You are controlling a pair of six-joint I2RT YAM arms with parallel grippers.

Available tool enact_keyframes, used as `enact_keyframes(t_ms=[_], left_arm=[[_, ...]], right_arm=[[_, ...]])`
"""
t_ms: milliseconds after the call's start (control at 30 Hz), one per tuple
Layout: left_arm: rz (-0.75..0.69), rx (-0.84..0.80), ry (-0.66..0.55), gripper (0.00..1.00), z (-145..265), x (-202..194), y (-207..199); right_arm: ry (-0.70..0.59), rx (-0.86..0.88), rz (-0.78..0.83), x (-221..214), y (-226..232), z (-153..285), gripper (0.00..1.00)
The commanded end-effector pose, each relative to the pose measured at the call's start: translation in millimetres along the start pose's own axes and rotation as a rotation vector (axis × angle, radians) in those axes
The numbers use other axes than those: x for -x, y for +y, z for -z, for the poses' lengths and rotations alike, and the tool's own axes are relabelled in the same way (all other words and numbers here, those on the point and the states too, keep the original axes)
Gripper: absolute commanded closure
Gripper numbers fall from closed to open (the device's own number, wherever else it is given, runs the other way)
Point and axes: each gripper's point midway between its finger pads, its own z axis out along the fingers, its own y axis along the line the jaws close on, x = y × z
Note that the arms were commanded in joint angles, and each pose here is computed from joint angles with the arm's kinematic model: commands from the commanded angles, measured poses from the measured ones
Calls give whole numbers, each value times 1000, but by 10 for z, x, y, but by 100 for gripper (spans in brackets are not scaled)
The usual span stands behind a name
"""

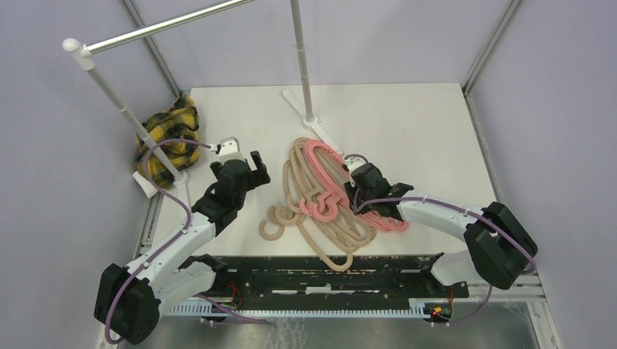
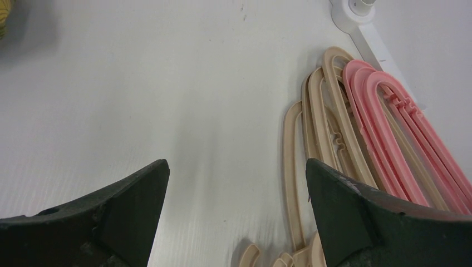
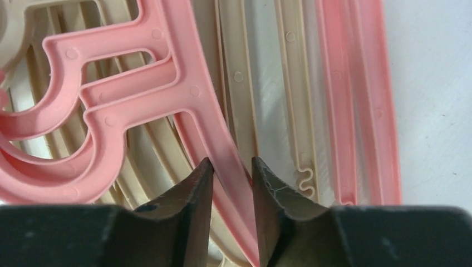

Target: Organize the hangers

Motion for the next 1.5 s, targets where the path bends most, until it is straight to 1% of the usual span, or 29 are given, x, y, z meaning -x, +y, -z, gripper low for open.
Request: enact_keyframes(t_ms=[0,100,167,333,533,667,733,800,900,1000,1100,1200,1333,1467], left_arm=[[59,-11,-44,1,49,140,-43],[63,-8,-50,1,63,165,-32],[65,-10,-52,1,75,178,-35],[65,13,-47,1,101,174,18],[68,31,-43,1,106,134,65],[74,26,-37,1,98,122,48],[77,23,-35,1,101,120,43],[78,26,-34,1,103,115,49],[76,43,-35,0,92,105,78],[76,55,-26,0,85,87,92],[75,55,-21,0,88,82,93],[88,51,-33,0,106,113,89],[101,45,-47,0,120,159,76],[106,39,-43,0,118,156,58]], right_arm=[[-40,37,-8,128,68,64,69],[-64,51,2,257,90,208,86],[-79,71,2,354,127,336,93],[-143,139,-8,601,229,761,99],[-226,212,-23,895,335,1280,99],[-224,292,-24,976,482,1410,99],[-230,367,-40,1065,626,1483,99],[-278,453,-67,1292,787,1636,99],[-375,626,-100,1777,1093,2053,99],[-384,780,-105,2123,1364,2385,99],[-347,907,-125,2337,1588,2493,99],[-371,951,-136,2634,1693,2512,99],[-498,1051,-151,3228,1805,2684,99],[-604,1109,-219,3814,1820,2665,99]])
